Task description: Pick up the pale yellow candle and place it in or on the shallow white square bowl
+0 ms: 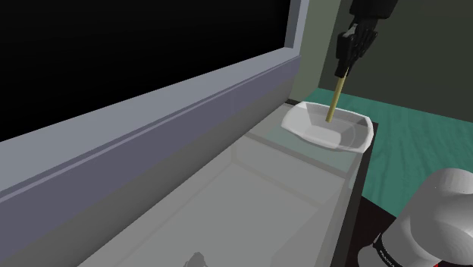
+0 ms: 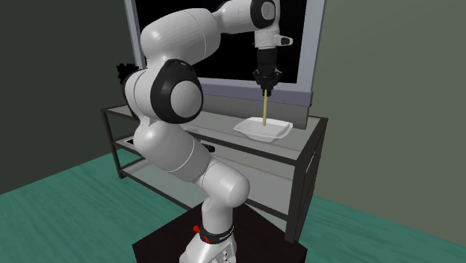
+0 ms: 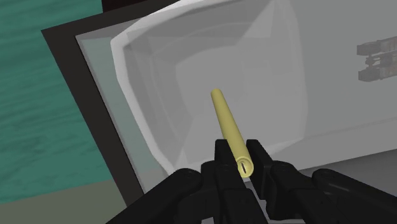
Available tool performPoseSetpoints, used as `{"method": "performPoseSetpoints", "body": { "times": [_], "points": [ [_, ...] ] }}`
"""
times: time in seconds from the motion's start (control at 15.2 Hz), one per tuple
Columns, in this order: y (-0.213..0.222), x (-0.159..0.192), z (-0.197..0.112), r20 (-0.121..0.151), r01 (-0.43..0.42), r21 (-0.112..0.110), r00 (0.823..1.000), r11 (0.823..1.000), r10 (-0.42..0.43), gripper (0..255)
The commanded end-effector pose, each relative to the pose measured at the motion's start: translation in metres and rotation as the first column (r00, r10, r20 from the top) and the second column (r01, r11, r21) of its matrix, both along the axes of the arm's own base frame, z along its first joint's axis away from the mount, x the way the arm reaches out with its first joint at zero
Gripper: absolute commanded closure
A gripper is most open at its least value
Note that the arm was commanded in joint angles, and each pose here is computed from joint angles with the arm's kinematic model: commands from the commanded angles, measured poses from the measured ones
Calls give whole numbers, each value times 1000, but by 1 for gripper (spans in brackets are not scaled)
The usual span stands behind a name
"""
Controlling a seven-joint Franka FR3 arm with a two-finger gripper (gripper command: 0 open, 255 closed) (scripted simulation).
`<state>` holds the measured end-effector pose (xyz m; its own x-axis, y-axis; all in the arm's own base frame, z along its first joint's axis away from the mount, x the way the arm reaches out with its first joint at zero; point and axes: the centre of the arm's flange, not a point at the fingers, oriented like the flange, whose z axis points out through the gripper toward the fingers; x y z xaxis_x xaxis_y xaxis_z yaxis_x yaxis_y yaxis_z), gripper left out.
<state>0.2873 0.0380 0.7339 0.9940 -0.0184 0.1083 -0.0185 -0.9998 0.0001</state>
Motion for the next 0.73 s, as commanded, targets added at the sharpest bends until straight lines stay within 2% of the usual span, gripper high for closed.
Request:
{"method": "performPoseSetpoints", "body": {
  "times": [0.0, 0.33, 0.4, 0.66],
  "points": [
    [0, 0, -2, 0, 0, 0, 1000, 1000, 0, 255],
    [0, 0, -2, 0, 0, 0, 1000, 1000, 0, 255],
    [0, 0, -2, 0, 0, 0, 1000, 1000, 0, 0],
    [0, 0, -2, 0, 0, 0, 1000, 1000, 0, 0]
  ]
}}
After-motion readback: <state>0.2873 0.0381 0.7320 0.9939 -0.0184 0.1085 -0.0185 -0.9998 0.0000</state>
